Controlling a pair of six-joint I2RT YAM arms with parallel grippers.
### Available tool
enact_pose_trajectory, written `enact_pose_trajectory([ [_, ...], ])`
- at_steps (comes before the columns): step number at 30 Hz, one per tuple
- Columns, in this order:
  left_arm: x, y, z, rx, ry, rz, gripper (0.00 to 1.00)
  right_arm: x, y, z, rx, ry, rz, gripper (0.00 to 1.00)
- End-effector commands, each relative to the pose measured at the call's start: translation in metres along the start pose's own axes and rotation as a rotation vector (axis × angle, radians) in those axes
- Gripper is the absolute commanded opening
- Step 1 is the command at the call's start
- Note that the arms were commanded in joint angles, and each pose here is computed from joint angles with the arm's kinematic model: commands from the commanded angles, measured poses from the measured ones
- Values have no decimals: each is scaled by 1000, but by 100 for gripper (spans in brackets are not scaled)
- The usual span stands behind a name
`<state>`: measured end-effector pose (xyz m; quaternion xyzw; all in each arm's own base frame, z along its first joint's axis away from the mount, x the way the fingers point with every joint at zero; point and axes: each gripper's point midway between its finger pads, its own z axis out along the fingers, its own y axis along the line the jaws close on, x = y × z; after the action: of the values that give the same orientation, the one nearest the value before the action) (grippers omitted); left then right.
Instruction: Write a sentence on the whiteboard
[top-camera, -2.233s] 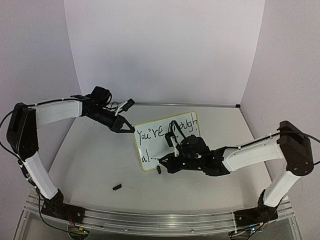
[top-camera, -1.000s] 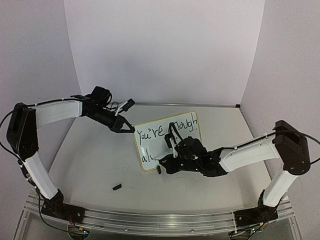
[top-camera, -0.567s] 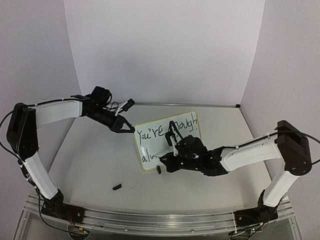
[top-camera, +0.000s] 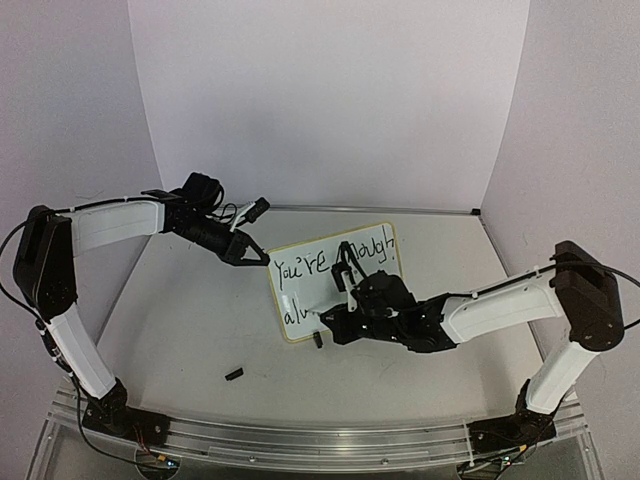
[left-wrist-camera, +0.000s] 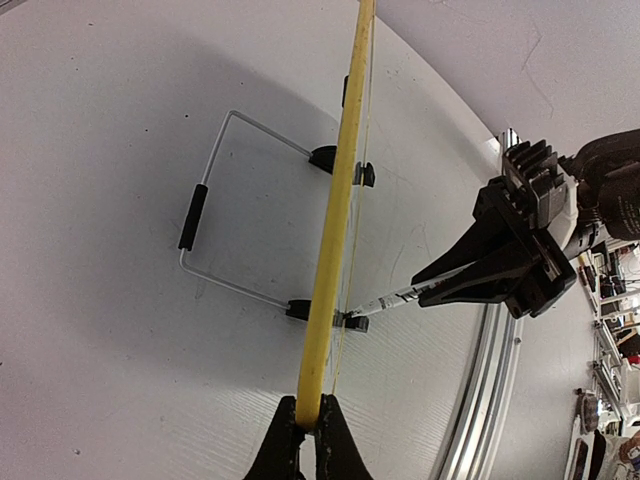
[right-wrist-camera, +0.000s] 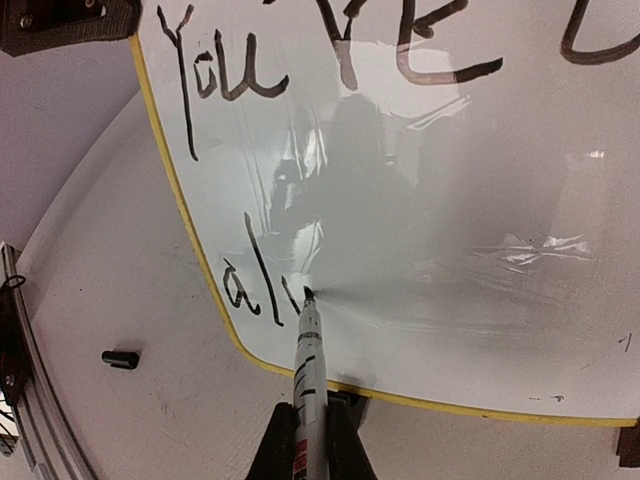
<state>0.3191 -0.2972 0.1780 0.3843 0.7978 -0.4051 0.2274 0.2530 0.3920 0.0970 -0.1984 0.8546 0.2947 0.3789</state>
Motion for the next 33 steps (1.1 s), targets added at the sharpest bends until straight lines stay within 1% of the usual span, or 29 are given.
enact_pose_trajectory([
  [1, 1, -1, -2, -44, 24, 66, 0, 5, -18, -4, 66, -3, 30, 0],
  [8, 1, -2, -2, -44, 23, 66, 0, 3, -20, -4, 82, -14, 26, 0],
  [18, 1, -1, -1, -42, 25, 66, 0, -35, -11, -12, 91, -111, 4, 0],
  [22, 1, -1, -1, -42, 25, 64, 0, -44, -6, -15, 79, -130, -2, 0],
  [28, 1, -1, -1, -42, 24, 66, 0, -39, -6, -18, 68, -121, 2, 0],
  [33, 1, -2, -1, -41, 24, 65, 0, -34, -2, -31, 13, -126, 15, 0],
])
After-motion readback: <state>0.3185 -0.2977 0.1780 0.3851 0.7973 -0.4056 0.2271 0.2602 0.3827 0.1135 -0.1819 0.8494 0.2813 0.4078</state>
